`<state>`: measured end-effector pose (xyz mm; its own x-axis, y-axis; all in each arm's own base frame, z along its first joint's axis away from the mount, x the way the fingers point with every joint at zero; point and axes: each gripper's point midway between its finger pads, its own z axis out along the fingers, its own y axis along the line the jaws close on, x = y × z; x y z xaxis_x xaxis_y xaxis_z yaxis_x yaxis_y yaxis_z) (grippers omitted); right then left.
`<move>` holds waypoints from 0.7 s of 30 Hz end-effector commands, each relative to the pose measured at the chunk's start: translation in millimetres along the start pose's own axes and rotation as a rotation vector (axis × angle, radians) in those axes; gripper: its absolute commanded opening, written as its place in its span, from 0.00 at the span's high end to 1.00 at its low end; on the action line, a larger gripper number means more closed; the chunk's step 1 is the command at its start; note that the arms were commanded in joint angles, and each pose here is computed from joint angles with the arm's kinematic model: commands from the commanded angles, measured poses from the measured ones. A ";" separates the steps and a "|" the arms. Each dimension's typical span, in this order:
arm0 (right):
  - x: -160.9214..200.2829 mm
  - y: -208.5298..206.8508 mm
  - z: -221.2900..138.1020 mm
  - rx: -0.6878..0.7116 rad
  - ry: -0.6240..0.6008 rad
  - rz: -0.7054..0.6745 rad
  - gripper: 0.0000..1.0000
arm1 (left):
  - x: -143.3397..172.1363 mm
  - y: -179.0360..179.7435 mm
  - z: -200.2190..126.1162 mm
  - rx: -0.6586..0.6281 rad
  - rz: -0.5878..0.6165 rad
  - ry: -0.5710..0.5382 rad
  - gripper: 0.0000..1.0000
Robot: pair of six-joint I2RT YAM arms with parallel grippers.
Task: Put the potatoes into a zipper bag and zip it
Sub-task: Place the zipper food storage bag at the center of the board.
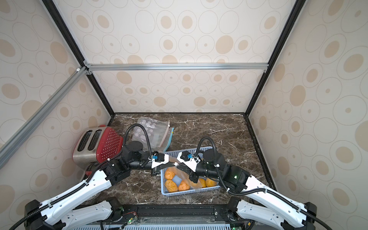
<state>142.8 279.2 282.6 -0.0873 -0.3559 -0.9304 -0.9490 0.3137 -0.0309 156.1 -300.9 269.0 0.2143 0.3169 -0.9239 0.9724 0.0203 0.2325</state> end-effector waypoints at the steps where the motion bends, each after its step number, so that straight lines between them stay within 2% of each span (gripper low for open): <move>1: -5.9 0.7 -2.7 -0.005 -0.021 -0.005 0.93 | -13.2 0.0 -3.9 -0.009 0.035 -0.040 1.00; 8: -9.9 -3.3 -1.1 0.017 -0.049 -0.008 1.00 | -11.2 -0.6 -4.0 -0.009 0.032 -0.034 0.99; 9: -10.3 -4.2 -1.3 0.022 -0.049 -0.010 1.00 | -10.9 -0.1 -4.5 -0.014 0.033 -0.033 0.70; 10: -9.6 -5.2 -1.7 0.028 -0.047 -0.015 1.00 | -11.2 0.3 -5.3 -0.020 0.036 -0.033 0.53; 11: -9.5 -4.9 -2.7 0.029 -0.046 -0.024 1.00 | -11.9 -0.2 -6.2 -0.021 0.043 -0.034 0.41; 12: -8.6 -4.4 -3.3 0.028 -0.045 -0.038 1.00 | -14.2 -0.1 -7.7 -0.022 0.047 -0.036 0.36; 16: -4.0 12.5 -6.8 -0.056 -0.065 -0.144 1.00 | -38.9 -1.9 -14.5 0.008 0.068 -0.077 0.34; 18: -1.7 18.9 -9.5 -0.082 -0.086 -0.209 1.00 | -50.5 -2.8 -16.2 0.033 0.066 -0.096 0.39; 21: -1.2 22.8 -13.6 -0.089 -0.118 -0.264 1.00 | -56.1 -2.8 -13.0 0.065 0.037 -0.098 0.40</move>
<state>126.7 274.3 276.9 0.0713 -0.3559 -0.9318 -0.9655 0.2101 -0.1541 149.1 -301.8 302.9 0.2443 0.2620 -0.9336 0.9676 -0.0030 0.2524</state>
